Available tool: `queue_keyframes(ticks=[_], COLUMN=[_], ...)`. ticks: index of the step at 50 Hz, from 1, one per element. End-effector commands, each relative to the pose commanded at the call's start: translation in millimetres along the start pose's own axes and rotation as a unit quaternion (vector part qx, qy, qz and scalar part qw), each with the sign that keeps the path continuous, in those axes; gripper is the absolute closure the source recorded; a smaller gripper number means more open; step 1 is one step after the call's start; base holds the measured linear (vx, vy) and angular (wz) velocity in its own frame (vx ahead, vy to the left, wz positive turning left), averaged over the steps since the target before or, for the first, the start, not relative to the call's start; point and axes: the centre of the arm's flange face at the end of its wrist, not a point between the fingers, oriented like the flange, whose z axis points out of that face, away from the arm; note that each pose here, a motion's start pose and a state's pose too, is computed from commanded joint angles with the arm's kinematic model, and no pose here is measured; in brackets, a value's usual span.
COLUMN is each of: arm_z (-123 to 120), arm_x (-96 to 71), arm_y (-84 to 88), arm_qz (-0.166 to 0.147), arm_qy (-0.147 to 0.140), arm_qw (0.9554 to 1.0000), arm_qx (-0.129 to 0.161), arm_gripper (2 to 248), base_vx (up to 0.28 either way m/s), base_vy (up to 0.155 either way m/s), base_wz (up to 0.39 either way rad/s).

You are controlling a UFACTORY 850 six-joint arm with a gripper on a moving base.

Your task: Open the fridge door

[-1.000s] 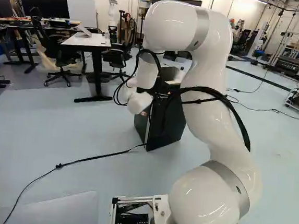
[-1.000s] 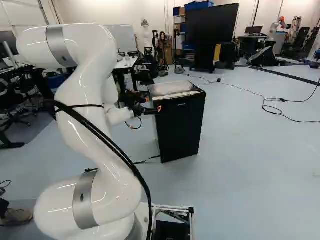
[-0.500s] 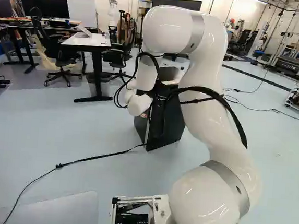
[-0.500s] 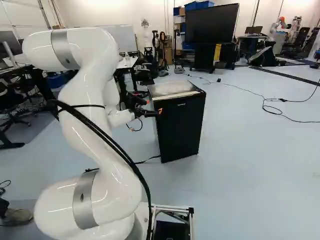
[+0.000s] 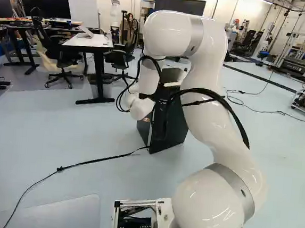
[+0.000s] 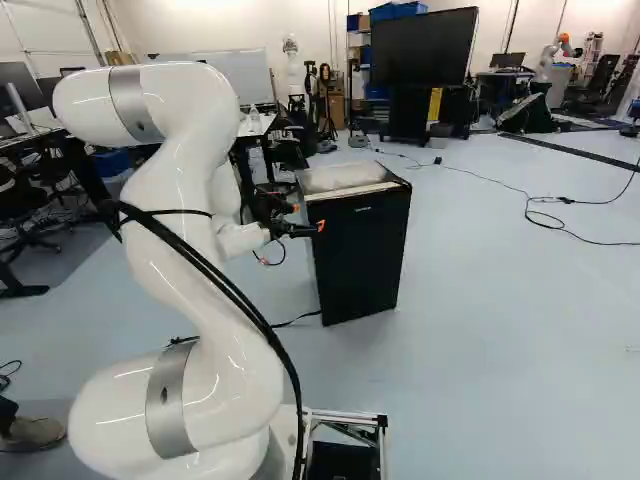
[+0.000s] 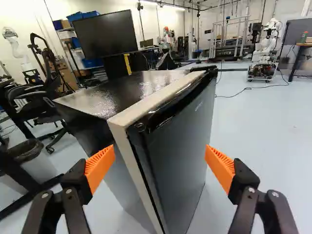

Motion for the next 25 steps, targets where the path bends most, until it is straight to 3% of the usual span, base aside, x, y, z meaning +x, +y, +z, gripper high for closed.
queue_keyframes(ticks=[25], arm_z=[1.1], arm_x=[0.1], arm_y=[-0.1], arm_qz=[0.001], arm_qy=[0.0], arm_qw=[1.0], arm_qx=[-0.001], arm_gripper=[3], base_vx=[0.0], base_vy=[0.0], base_wz=[0.0])
